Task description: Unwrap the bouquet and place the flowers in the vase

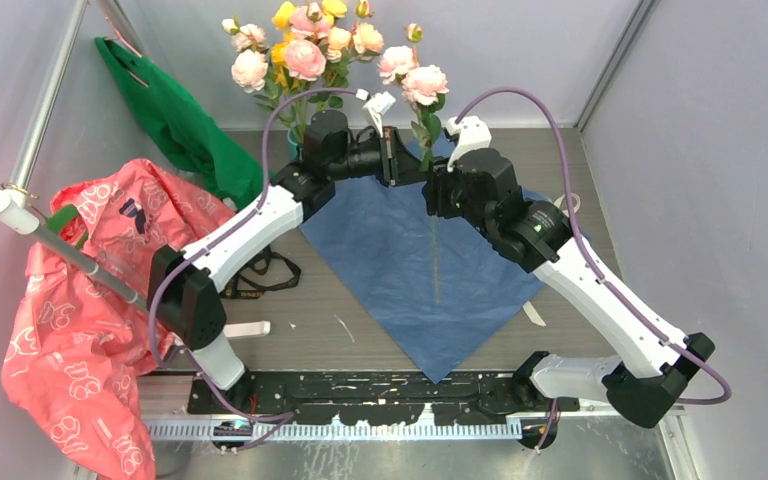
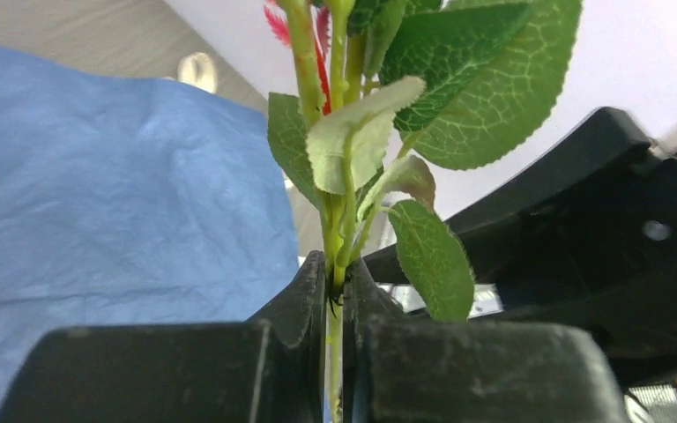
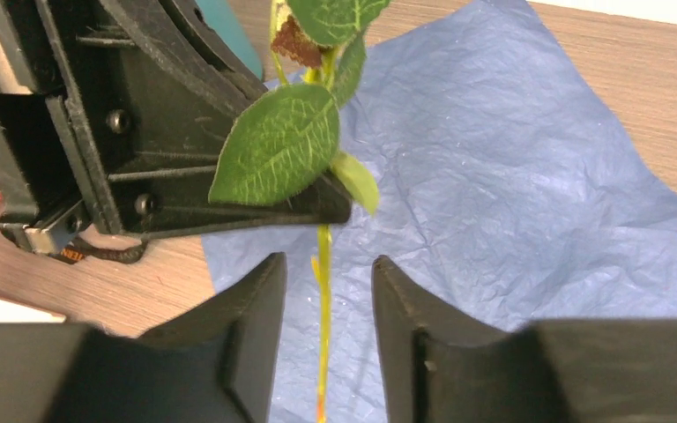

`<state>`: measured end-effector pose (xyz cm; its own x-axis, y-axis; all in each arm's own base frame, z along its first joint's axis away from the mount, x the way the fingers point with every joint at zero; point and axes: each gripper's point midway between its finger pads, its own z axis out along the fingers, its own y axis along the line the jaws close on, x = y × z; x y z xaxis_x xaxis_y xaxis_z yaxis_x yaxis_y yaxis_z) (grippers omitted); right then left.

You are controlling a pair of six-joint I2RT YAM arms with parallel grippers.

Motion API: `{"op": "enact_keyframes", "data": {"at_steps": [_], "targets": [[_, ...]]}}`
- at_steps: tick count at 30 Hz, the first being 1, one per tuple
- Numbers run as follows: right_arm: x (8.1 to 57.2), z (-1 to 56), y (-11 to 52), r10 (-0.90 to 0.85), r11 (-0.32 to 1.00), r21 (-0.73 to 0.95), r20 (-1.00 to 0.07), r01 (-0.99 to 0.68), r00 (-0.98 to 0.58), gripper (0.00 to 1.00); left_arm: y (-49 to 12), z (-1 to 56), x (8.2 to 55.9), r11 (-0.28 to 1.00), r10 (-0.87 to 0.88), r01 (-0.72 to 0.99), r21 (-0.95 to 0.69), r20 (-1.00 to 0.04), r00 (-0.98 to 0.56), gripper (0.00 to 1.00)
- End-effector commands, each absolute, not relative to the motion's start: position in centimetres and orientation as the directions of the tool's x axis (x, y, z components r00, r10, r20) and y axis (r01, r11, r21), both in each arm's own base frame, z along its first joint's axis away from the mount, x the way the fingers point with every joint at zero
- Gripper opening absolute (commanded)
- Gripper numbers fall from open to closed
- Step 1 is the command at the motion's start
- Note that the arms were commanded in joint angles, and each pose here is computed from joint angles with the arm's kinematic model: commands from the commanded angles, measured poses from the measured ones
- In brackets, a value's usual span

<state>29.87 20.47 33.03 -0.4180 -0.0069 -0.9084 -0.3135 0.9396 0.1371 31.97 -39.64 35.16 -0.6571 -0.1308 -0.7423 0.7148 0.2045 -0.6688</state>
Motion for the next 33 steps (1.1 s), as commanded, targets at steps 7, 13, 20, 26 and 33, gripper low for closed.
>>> {"op": "enact_keyframes", "data": {"at_steps": [7,13,20,26,33], "targets": [[30.0,36.3,17.4,0.092,0.966,0.150,-0.961,-0.210,-0.262,0.60,-29.4,41.9,37.3,0.725,-0.085,0.664,-0.181,-0.981,-0.175,0.00],[30.7,35.0,16.8,0.060,0.980,0.107,-0.962,-0.166,-0.266,0.59,-21.8,46.6,39.1,0.922,-0.025,0.388,0.016,-0.995,0.102,0.00],[31.9,33.2,17.9,0.019,0.983,0.072,-0.956,-0.170,-0.292,0.58,-15.6,51.5,40.8,0.980,0.035,0.179,0.086,-0.962,0.269,0.00],[32.5,32.3,18.3,0.001,0.984,0.056,-0.951,-0.172,-0.308,0.58,-12.7,53.6,43.3,0.990,0.049,0.112,0.087,-0.951,0.306,0.00],[33.2,31.7,18.6,-0.020,0.986,0.034,-0.947,-0.163,-0.319,0.57,-11.4,53.8,48.0,0.992,0.001,0.117,0.040,-0.948,0.318,0.00]]}}
